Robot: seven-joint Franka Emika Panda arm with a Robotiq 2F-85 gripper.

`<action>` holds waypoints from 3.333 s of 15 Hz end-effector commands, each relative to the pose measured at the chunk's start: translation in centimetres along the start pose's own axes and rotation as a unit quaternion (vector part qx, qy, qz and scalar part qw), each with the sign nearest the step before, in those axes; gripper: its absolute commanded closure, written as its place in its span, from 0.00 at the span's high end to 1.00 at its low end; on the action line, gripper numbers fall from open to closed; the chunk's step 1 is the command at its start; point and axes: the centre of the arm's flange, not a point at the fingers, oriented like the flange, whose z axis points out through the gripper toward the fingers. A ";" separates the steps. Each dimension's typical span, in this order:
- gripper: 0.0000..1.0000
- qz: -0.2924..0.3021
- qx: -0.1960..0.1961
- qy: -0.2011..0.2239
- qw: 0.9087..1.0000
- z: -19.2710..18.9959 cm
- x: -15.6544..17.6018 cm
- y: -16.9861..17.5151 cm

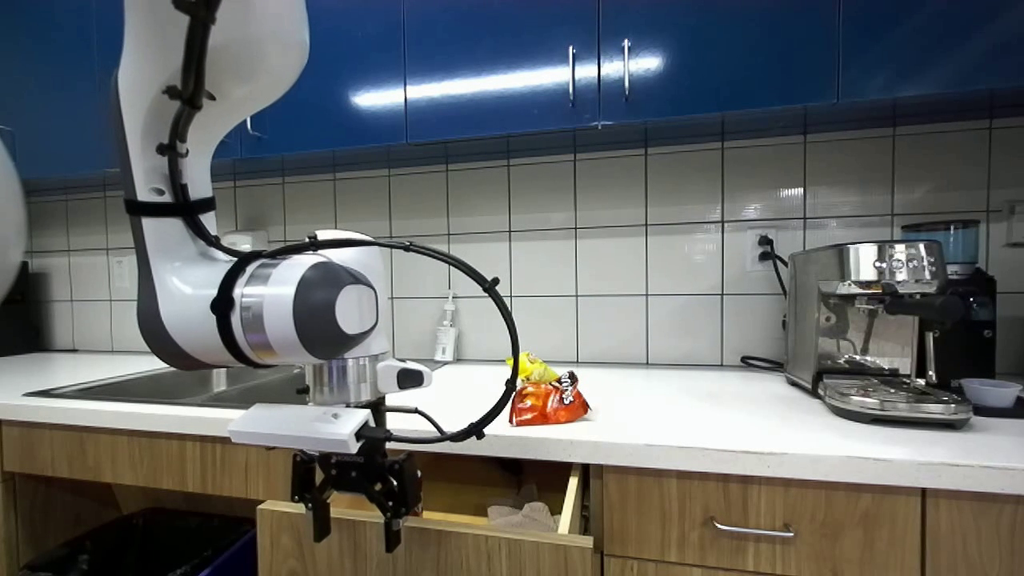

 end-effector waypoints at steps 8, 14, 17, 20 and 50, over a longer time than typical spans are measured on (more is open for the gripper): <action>1.00 0.008 -0.010 0.039 0.999 0.4 0.6 0.9; 1.00 0.011 -0.010 0.056 0.998 0.6 0.9 1.4; 1.00 0.010 -0.011 0.060 0.998 0.8 1.0 1.6; 1.00 0.007 -0.009 0.067 0.998 0.8 1.1 1.6; 1.00 0.008 -0.009 0.100 0.995 1.1 5.2 2.6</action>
